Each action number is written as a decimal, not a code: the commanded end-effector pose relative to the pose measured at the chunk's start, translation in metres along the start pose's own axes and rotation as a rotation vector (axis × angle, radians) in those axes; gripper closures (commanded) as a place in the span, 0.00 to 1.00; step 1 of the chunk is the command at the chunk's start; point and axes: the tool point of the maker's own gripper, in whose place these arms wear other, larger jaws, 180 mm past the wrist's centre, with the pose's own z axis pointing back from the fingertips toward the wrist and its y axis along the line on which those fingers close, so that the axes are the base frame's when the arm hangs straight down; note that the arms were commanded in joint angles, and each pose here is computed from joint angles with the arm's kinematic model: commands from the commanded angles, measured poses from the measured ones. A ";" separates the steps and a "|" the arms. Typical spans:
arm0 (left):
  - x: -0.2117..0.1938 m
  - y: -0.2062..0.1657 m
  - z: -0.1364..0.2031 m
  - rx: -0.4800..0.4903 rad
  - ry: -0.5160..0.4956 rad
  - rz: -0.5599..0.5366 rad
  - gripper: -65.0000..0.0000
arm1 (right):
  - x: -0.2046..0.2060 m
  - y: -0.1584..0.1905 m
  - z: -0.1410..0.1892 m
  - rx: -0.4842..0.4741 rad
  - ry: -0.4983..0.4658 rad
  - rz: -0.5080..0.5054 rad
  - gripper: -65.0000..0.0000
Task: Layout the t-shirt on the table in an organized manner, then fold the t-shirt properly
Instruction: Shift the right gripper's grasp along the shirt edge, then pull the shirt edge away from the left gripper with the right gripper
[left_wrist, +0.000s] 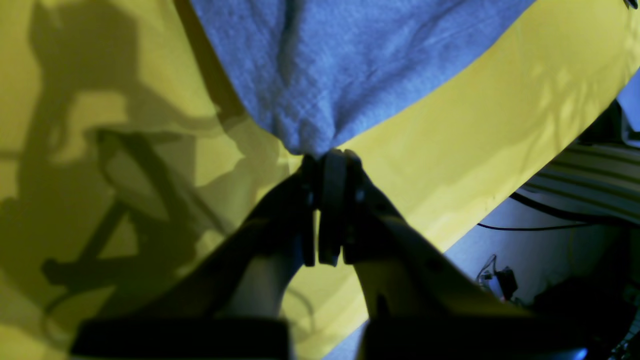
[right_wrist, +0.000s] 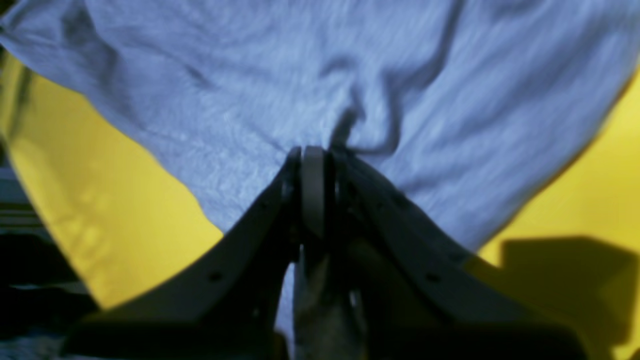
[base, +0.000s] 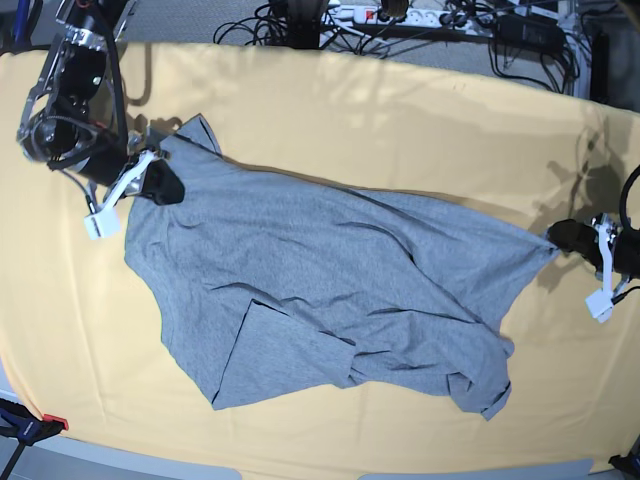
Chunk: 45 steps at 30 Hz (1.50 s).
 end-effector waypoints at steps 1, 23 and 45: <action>0.015 0.002 0.019 0.024 -0.050 -0.022 1.00 | 0.026 -0.005 0.008 -0.017 -0.054 0.053 1.00; 0.076 -0.007 -0.016 0.040 -0.228 -0.113 1.00 | 0.080 -0.057 0.038 -0.253 -0.072 0.218 0.74; 0.075 -0.006 -0.020 0.050 -0.211 -0.121 1.00 | 0.070 0.047 0.073 0.215 -0.107 0.295 0.40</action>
